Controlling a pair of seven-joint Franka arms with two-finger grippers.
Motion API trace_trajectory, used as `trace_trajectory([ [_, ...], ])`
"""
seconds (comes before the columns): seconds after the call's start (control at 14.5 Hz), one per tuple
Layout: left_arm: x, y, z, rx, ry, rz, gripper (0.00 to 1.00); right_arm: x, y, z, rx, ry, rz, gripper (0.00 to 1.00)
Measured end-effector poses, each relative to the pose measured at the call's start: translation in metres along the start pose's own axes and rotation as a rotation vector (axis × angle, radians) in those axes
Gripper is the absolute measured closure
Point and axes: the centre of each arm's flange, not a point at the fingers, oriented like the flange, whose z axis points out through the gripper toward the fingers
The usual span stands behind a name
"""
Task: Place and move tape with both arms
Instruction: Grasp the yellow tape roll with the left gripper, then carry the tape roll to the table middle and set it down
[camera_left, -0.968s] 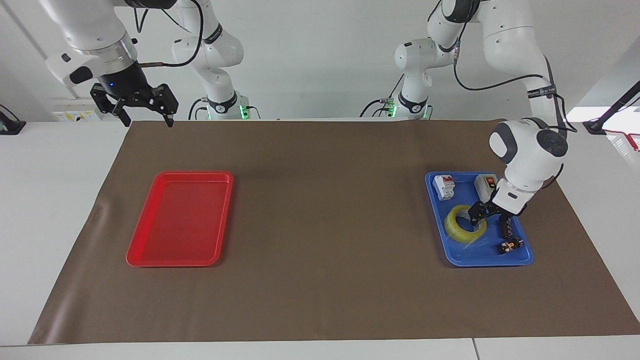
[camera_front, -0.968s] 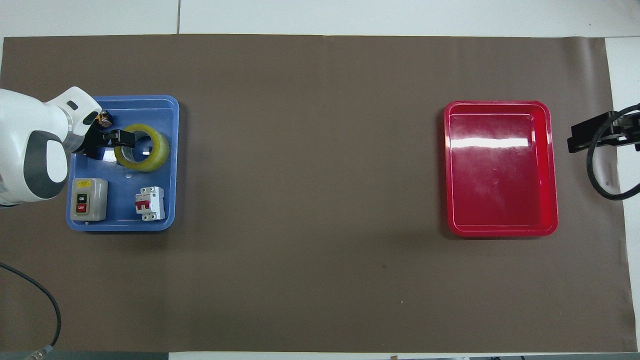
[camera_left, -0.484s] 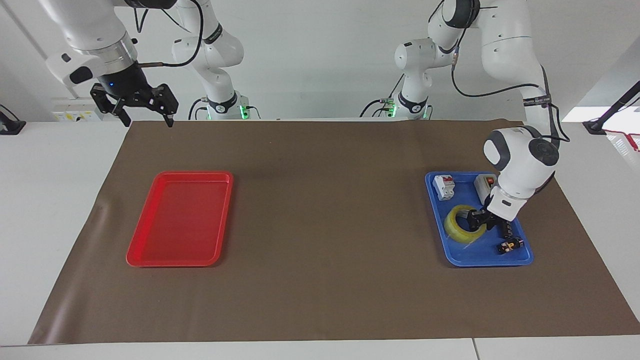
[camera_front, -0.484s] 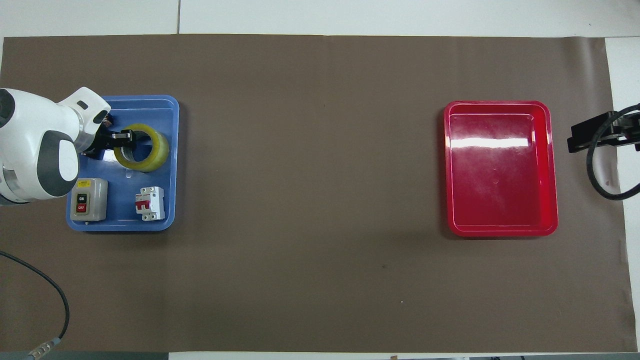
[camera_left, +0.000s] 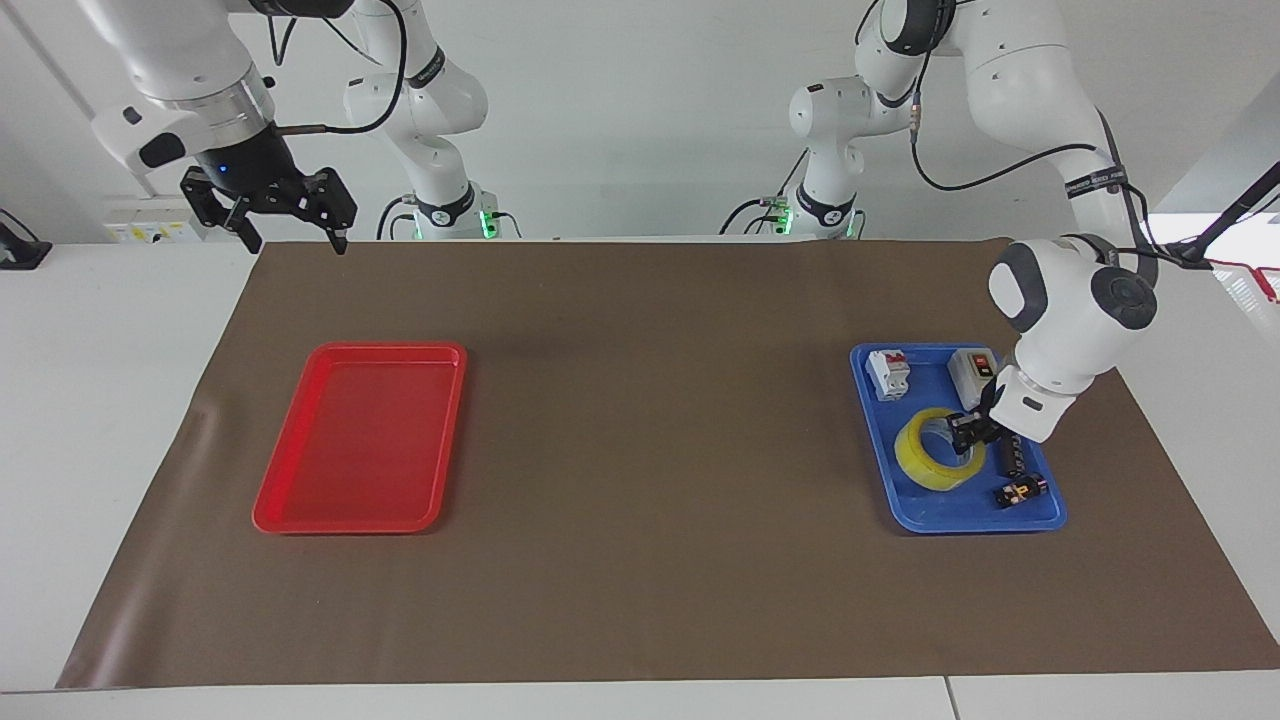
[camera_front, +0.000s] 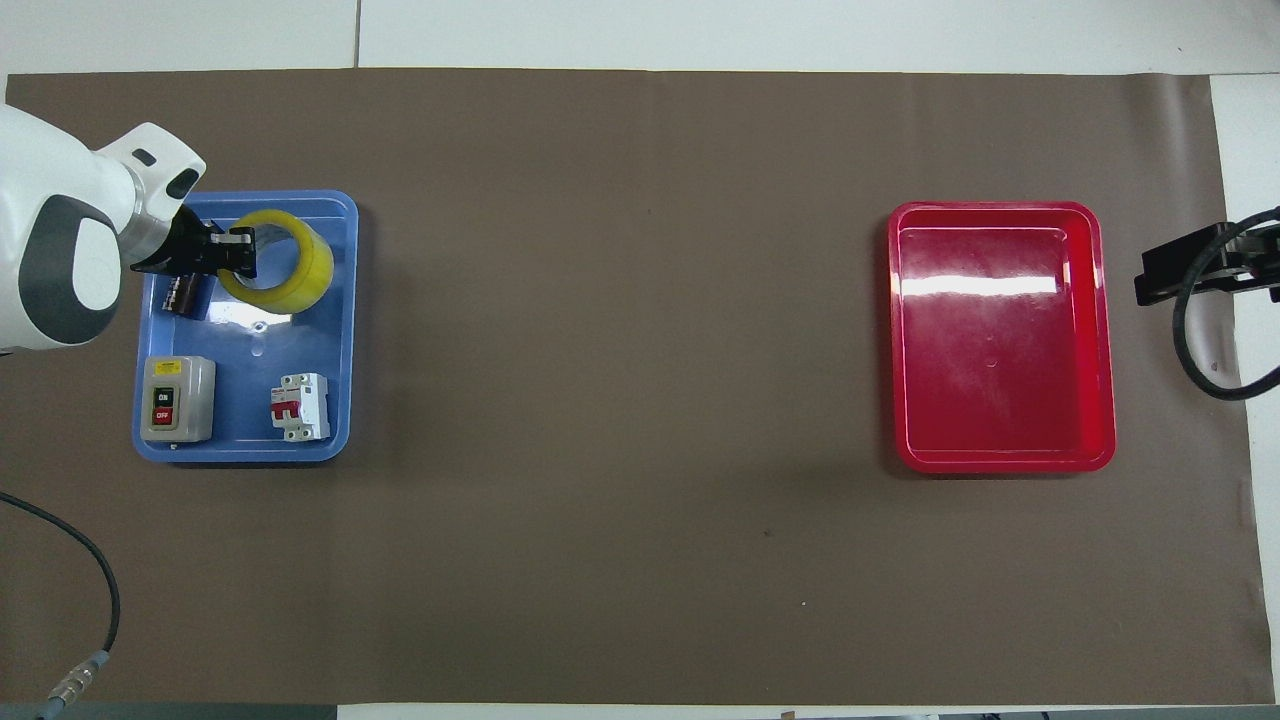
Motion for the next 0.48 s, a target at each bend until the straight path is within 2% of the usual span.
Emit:
trace_trajectory([
  [0.21, -0.011, 0.105, -0.033, 0.000, -0.005, -0.100, 0.78, 0.000, 0.000, 0.000, 0.000, 0.000, 0.000, 0.00],
  [0.48, -0.066, 0.254, -0.029, 0.000, -0.009, -0.148, 0.78, 0.000, 0.000, 0.000, 0.000, 0.000, 0.000, 0.00],
])
